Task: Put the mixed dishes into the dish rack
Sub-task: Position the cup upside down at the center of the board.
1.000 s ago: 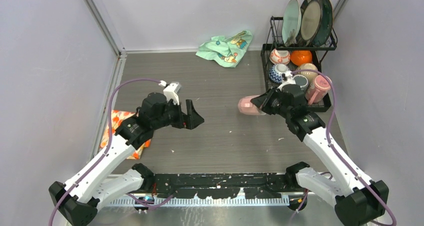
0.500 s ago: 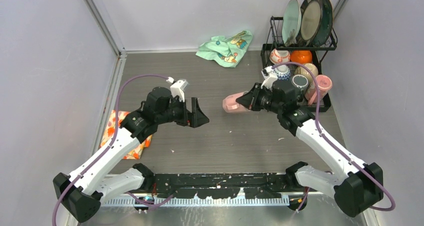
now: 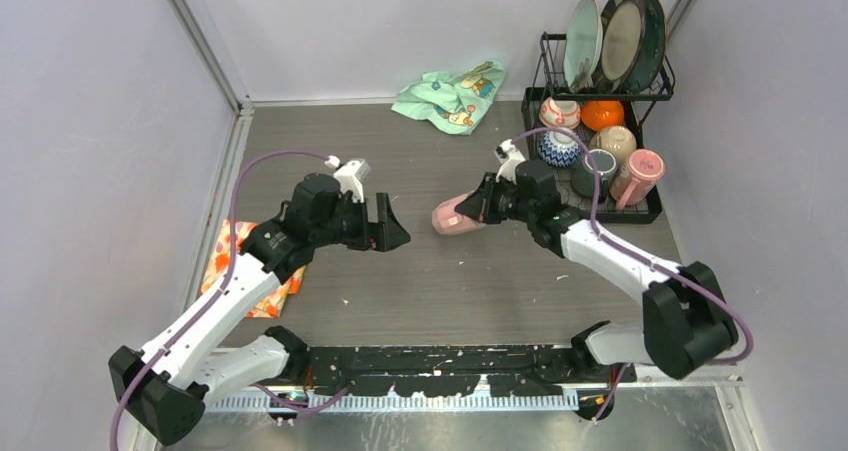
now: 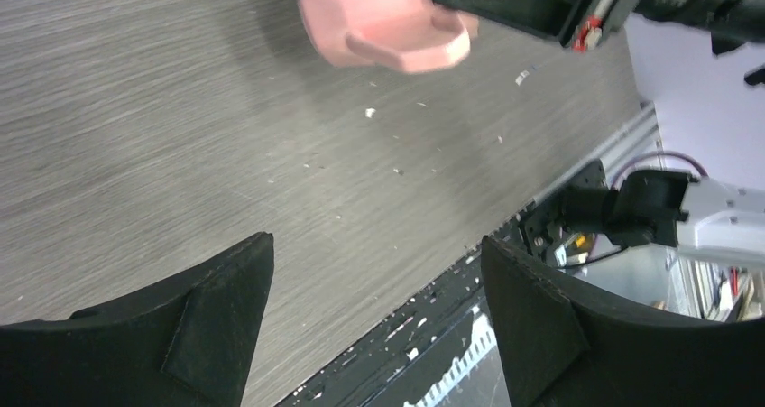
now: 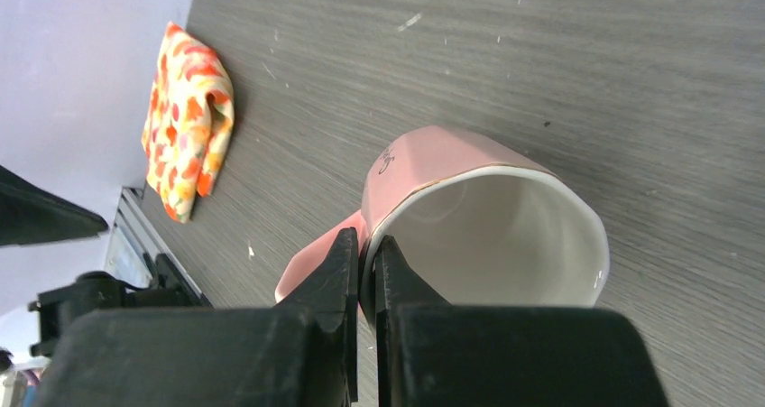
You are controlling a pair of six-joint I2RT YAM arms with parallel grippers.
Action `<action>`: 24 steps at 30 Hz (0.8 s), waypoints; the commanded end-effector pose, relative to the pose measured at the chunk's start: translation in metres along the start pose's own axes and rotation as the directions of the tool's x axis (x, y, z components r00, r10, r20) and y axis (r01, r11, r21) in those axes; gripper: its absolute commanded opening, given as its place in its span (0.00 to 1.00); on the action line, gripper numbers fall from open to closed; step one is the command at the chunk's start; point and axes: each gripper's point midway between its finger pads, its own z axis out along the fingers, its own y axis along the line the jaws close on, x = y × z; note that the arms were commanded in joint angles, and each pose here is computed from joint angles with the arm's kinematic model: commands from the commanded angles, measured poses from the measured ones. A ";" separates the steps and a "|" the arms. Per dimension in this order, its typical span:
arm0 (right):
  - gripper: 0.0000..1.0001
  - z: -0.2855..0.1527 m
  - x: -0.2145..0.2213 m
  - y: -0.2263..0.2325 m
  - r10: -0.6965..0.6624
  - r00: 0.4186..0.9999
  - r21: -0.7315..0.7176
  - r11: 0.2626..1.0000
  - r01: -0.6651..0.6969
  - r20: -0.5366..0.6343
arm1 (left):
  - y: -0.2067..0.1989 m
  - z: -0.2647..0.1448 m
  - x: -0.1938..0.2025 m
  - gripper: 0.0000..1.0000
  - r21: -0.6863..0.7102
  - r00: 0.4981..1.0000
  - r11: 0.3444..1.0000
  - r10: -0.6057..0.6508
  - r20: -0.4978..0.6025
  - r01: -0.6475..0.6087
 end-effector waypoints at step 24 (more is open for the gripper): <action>0.03 0.023 0.008 0.041 0.035 0.977 -0.318 0.947 0.035 0.211 | 0.030 0.038 -0.005 0.82 0.232 0.797 0.776 -0.604 0.001 0.587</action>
